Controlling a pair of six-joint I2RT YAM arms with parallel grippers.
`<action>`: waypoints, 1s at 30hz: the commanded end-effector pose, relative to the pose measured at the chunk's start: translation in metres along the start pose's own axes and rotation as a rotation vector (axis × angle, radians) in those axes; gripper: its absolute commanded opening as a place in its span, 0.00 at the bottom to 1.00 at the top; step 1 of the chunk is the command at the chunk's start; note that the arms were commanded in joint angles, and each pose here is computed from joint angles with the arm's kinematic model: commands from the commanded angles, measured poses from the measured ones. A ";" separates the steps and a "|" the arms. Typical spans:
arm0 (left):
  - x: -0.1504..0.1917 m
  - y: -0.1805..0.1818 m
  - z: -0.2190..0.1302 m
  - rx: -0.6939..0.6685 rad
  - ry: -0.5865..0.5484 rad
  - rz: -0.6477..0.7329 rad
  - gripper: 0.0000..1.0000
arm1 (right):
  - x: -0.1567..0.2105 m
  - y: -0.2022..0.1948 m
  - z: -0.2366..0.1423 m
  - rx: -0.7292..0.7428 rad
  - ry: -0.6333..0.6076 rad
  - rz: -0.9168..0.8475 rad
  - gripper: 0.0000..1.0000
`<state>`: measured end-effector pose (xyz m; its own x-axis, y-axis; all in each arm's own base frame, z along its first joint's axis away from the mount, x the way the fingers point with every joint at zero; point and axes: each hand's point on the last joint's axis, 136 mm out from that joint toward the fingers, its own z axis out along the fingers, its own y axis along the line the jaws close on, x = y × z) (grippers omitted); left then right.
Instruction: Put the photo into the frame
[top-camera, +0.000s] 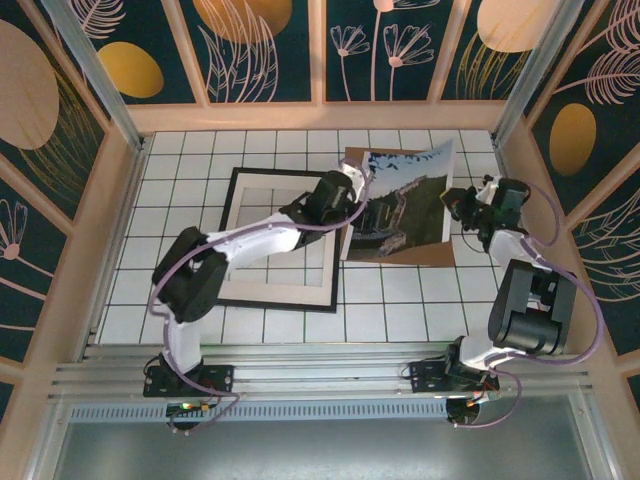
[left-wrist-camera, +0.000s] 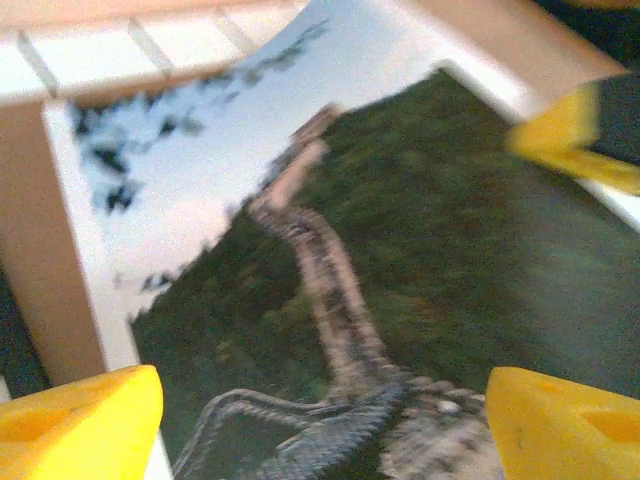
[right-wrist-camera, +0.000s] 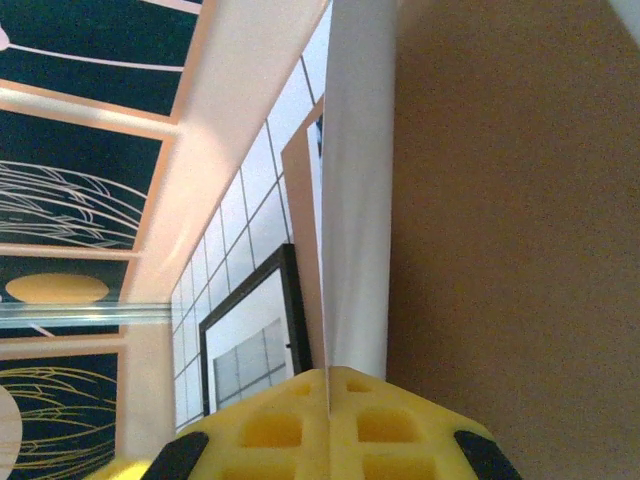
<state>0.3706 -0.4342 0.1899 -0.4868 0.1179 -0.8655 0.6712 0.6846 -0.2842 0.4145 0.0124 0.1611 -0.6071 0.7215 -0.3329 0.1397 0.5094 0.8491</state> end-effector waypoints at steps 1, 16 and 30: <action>-0.009 -0.047 -0.018 0.077 -0.140 0.240 0.84 | -0.015 0.025 0.001 -0.012 -0.057 0.027 0.00; 0.010 -0.065 0.017 -0.154 -0.105 0.615 0.82 | -0.003 0.050 0.026 -0.027 -0.003 0.095 0.00; 0.010 -0.076 0.037 -0.196 -0.144 0.691 0.61 | 0.004 0.044 0.032 -0.030 0.009 0.144 0.00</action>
<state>0.3315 -0.5055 0.1766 0.0626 0.4960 -0.8660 0.7186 0.5798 0.3840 0.4387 0.0500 0.1808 -0.5947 0.7771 -0.2059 0.2126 0.3990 0.8920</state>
